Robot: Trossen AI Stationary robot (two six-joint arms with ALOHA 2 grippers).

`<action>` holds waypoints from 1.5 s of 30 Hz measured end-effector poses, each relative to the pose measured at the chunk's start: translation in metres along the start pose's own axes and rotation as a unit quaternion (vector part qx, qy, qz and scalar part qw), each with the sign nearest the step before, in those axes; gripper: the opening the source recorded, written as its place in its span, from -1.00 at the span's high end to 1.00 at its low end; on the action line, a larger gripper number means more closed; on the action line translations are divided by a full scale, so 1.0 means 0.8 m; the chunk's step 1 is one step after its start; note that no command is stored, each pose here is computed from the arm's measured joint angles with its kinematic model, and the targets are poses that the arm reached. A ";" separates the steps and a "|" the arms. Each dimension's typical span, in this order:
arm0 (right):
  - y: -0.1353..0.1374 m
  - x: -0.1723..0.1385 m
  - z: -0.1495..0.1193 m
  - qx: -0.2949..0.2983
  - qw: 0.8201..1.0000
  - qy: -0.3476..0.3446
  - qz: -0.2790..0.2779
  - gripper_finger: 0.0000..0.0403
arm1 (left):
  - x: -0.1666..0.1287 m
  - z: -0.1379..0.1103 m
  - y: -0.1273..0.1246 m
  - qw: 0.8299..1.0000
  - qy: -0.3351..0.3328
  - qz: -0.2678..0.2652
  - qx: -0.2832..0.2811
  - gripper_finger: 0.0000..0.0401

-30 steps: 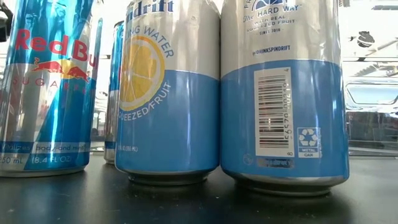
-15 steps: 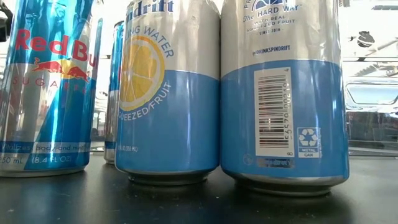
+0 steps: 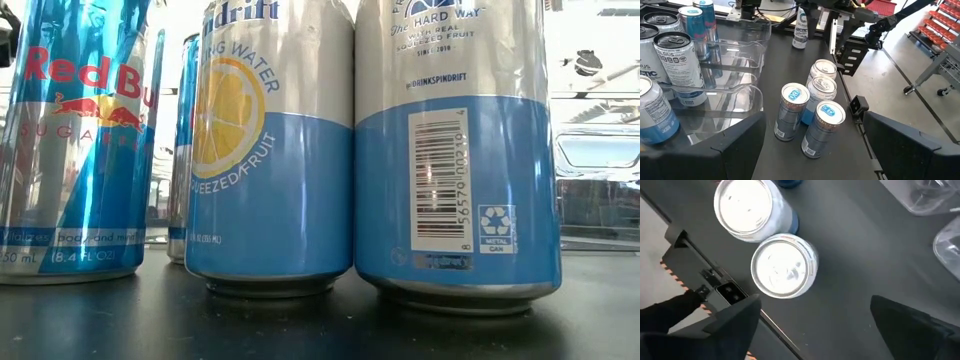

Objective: Sort soda cans
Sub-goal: Put the right blue-white soda can into the left transparent bin

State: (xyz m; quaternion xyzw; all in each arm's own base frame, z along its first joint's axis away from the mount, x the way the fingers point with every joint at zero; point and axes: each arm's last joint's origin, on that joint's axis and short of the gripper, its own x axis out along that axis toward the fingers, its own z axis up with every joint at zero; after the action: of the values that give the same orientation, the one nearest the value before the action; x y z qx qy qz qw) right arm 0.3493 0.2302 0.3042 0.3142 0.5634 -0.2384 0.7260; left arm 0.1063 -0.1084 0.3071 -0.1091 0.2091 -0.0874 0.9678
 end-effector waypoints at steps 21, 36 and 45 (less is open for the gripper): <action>0.032 0.037 -0.045 -0.067 0.997 -0.025 0.026 -0.97 | 0.000 0.001 -0.001 1.000 -0.001 -0.005 -0.003 -0.70; 0.037 0.075 -0.033 -0.094 0.991 -0.096 -0.023 -0.97 | 0.000 0.001 -0.001 1.000 -0.001 -0.005 -0.002 -0.70; 0.040 0.089 -0.023 -0.115 0.992 -0.059 -0.013 -0.97 | 0.000 0.001 -0.001 1.000 0.000 -0.004 -0.002 -0.70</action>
State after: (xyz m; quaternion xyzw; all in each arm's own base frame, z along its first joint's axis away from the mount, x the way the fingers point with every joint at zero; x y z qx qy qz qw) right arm 0.3773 0.2662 0.2384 0.2067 0.5473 -0.1995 0.7861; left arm 0.1066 -0.1089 0.3076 -0.1120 0.2085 -0.0911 0.9673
